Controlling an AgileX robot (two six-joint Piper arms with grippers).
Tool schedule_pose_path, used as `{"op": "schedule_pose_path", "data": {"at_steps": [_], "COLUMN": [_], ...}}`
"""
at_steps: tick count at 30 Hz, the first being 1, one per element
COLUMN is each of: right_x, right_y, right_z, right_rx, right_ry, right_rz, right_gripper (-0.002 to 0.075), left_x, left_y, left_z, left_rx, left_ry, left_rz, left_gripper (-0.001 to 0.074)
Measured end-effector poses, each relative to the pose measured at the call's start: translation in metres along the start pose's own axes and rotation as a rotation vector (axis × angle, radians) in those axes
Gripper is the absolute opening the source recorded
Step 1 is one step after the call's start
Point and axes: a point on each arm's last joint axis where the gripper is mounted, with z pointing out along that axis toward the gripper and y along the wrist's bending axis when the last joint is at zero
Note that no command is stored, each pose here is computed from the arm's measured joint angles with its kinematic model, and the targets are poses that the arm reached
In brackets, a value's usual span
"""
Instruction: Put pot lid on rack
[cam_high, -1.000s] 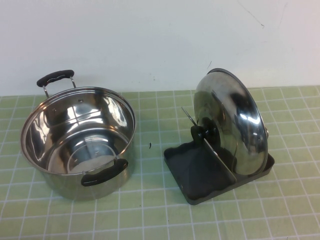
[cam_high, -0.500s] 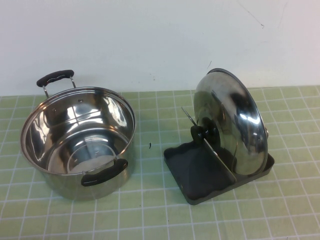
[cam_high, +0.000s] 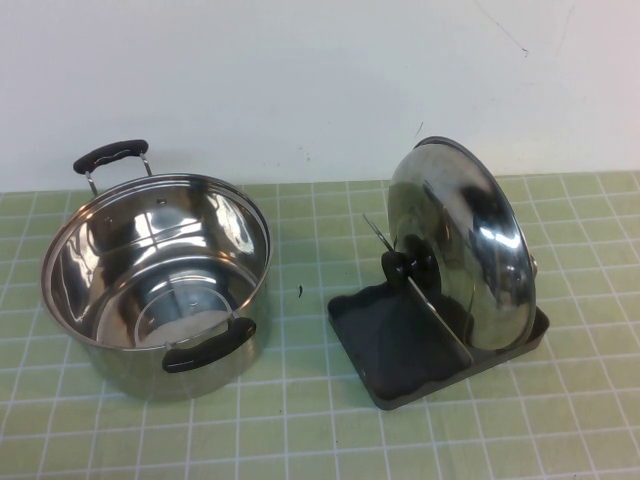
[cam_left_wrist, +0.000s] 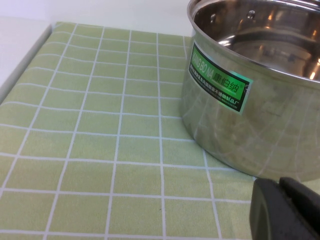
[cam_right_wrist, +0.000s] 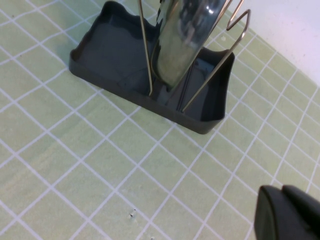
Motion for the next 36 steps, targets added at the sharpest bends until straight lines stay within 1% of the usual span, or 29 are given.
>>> {"op": "schedule_pose_path", "data": {"at_steps": [4, 7, 9, 14, 18, 20, 22, 26, 36], "right_x": [0.002, 0.004, 0.008, 0.034, 0.062, 0.072, 0.082, 0.101, 0.101], "right_y": [0.001, 0.003, 0.001, 0.002, 0.009, 0.012, 0.015, 0.024, 0.024], "right_z": [-0.001, -0.006, -0.01, -0.011, -0.004, 0.001, 0.007, 0.022, 0.022], "right_rx": [0.006, 0.055, 0.138, 0.343, 0.457, 0.491, 0.504, 0.483, 0.478], "right_ry": [-0.009, -0.052, -0.083, -0.106, -0.09, -0.086, -0.078, -0.027, -0.029], "right_rz": [0.002, -0.01, 0.003, 0.138, 0.261, 0.303, 0.324, 0.346, 0.347], "right_gripper": [-0.0001, -0.0001, -0.0001, -0.0001, -0.0001, -0.0001, -0.0001, -0.0001, -0.0001], "left_x": [0.0, 0.0, 0.0, 0.0, 0.0, 0.0, 0.0, 0.0, 0.0], "left_y": [0.0, 0.0, 0.0, 0.0, 0.0, 0.0, 0.0, 0.0, 0.0], "left_z": [0.0, 0.0, 0.0, 0.0, 0.0, 0.0, 0.0, 0.0, 0.0], "left_rx": [0.0, 0.0, 0.0, 0.0, 0.0, 0.0, 0.0, 0.0, 0.0], "left_ry": [0.0, 0.0, 0.0, 0.0, 0.0, 0.0, 0.0, 0.0, 0.0], "left_rz": [0.0, 0.0, 0.0, 0.0, 0.0, 0.0, 0.0, 0.0, 0.0], "left_gripper": [-0.0002, -0.0002, -0.0002, -0.0002, -0.0001, -0.0002, -0.0002, -0.0002, -0.0002]}}
